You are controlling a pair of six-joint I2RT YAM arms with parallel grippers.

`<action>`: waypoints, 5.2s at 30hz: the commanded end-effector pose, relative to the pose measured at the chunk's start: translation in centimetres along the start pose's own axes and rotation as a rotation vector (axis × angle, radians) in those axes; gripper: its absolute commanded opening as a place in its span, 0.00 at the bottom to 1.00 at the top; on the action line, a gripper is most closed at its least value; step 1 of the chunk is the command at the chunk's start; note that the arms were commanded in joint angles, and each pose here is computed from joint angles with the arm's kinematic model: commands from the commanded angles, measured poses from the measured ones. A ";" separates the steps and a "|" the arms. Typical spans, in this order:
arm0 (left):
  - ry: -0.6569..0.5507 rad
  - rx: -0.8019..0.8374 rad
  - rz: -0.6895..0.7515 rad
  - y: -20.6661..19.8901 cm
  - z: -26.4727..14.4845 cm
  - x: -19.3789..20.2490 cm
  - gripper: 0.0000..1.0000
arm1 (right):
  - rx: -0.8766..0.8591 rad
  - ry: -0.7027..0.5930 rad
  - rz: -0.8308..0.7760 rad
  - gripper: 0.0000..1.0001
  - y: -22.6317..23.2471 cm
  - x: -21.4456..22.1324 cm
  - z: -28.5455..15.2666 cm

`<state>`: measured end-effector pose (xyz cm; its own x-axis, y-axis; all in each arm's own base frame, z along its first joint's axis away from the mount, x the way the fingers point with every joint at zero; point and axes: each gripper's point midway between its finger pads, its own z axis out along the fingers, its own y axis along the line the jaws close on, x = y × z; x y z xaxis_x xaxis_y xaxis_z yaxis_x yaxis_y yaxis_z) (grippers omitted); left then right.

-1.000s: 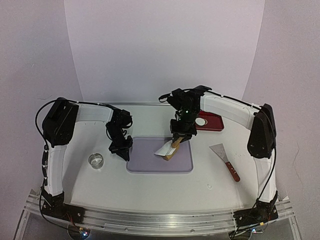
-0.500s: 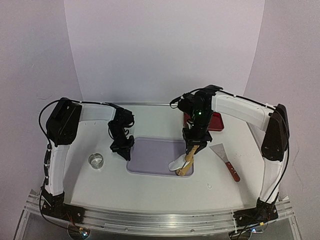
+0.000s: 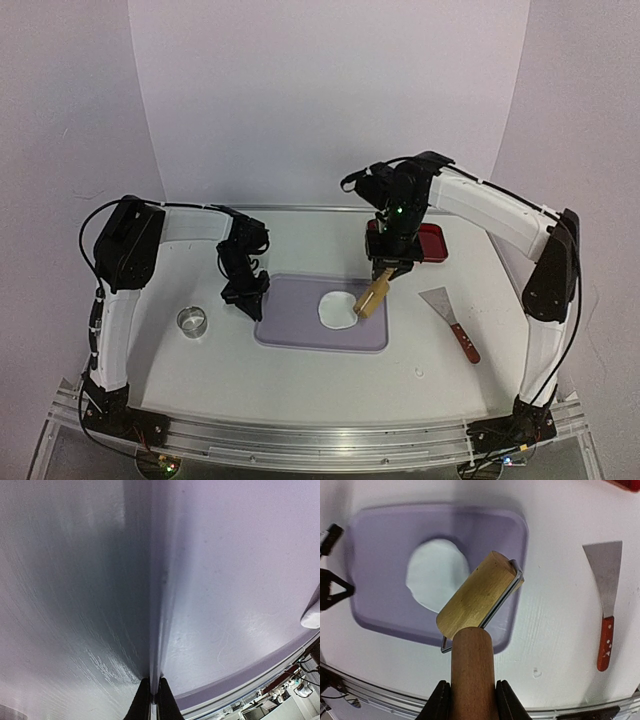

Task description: Roll out the dumpling wrappers from the dough

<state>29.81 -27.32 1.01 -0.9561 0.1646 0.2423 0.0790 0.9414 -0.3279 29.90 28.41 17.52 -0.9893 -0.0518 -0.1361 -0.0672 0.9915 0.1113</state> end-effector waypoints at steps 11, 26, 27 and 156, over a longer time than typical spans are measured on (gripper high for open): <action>-0.054 -0.034 0.007 1.0 2.5 -1.7 0.00 | -0.135 0.082 0.034 0.00 2.8 1.6 -3.5; -0.052 -0.031 -0.002 1.0 2.3 -1.3 0.00 | -0.086 0.062 0.019 0.00 5.9 -1.5 3.4; -0.051 -0.032 -0.005 1.1 2.4 -1.2 0.00 | -0.082 0.064 0.018 0.00 5.9 -1.6 3.8; 0.000 -0.061 0.052 2.4 2.4 -0.7 0.00 | -0.199 0.194 -0.154 0.00 5.9 1.4 5.6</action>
<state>29.61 -27.25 0.98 -0.9440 0.1903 0.2697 0.0793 0.9239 -0.3744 31.07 34.22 12.24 -0.9826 -0.1819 -0.0378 -0.1855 0.9485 0.2569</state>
